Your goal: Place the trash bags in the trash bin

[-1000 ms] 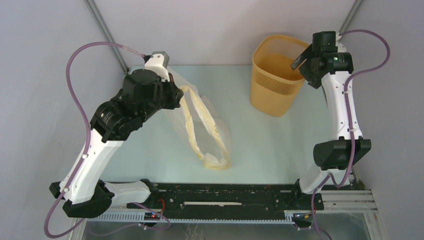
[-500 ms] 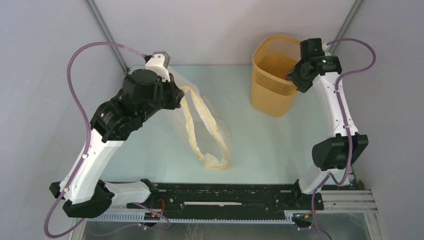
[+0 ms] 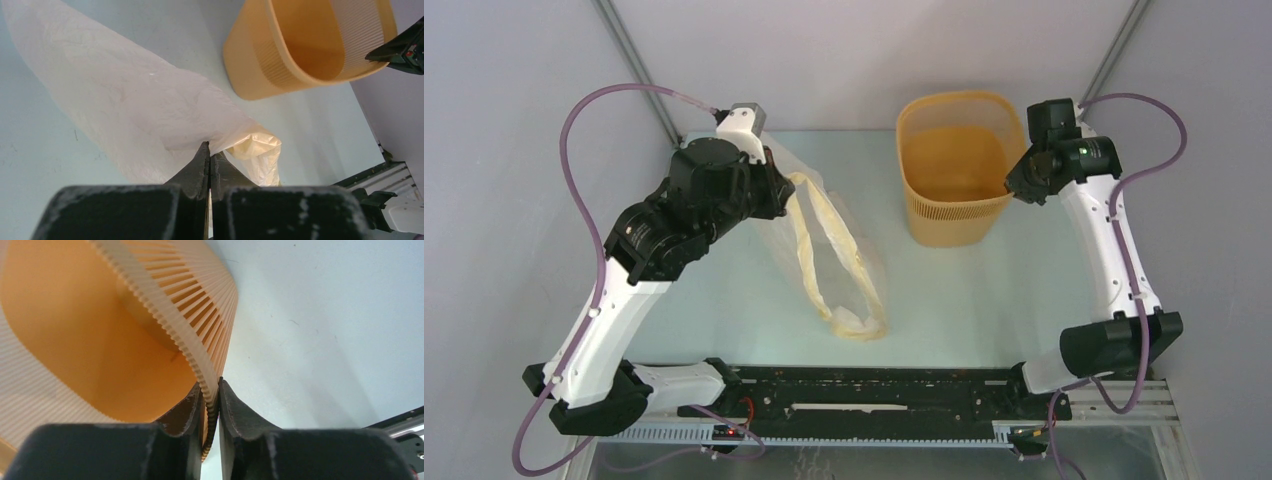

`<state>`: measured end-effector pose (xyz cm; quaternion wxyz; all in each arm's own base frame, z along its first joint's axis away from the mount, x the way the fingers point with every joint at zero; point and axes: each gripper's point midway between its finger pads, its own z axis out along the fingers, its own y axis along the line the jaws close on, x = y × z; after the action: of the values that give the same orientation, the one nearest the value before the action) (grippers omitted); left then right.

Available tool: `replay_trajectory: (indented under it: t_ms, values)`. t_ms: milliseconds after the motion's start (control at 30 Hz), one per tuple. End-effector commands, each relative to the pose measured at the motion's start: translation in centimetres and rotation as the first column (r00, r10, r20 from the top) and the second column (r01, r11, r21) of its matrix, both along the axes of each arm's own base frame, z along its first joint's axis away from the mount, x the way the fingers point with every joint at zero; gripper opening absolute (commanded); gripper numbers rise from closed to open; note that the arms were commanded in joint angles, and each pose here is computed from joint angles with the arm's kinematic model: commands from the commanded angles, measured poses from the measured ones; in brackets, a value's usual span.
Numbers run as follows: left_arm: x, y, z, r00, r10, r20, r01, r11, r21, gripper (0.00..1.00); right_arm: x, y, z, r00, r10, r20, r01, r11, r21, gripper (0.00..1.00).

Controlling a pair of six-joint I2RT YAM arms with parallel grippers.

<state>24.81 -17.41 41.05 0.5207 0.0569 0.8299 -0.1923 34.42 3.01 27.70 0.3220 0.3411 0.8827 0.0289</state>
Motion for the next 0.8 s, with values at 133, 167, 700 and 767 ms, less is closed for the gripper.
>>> replay_trajectory:
  t_ms: [133,167,700,767]
  values:
    - [0.2,-1.5,0.9,0.999,-0.049,0.016,0.05,0.997,-0.06,0.0,-3.2,0.4,3.0,0.995,0.078,0.055,-0.079,0.997,0.001,0.14]
    - [0.2,-1.6,1.0,0.998,-0.053,0.016,0.054,0.997,-0.064,0.0,-3.3,0.4,3.1,0.995,0.076,0.056,-0.077,0.997,0.006,0.13]
    - [-0.7,-0.4,4.1,0.997,-0.027,0.079,0.036,0.992,-0.119,0.0,-5.2,1.8,4.1,0.93,0.362,0.066,-0.36,0.932,-0.041,0.69]
    - [-0.7,-0.4,4.2,0.996,-0.026,0.081,0.036,0.992,-0.122,0.0,-5.7,1.6,4.8,0.92,0.386,0.076,-0.381,0.922,-0.069,0.77]
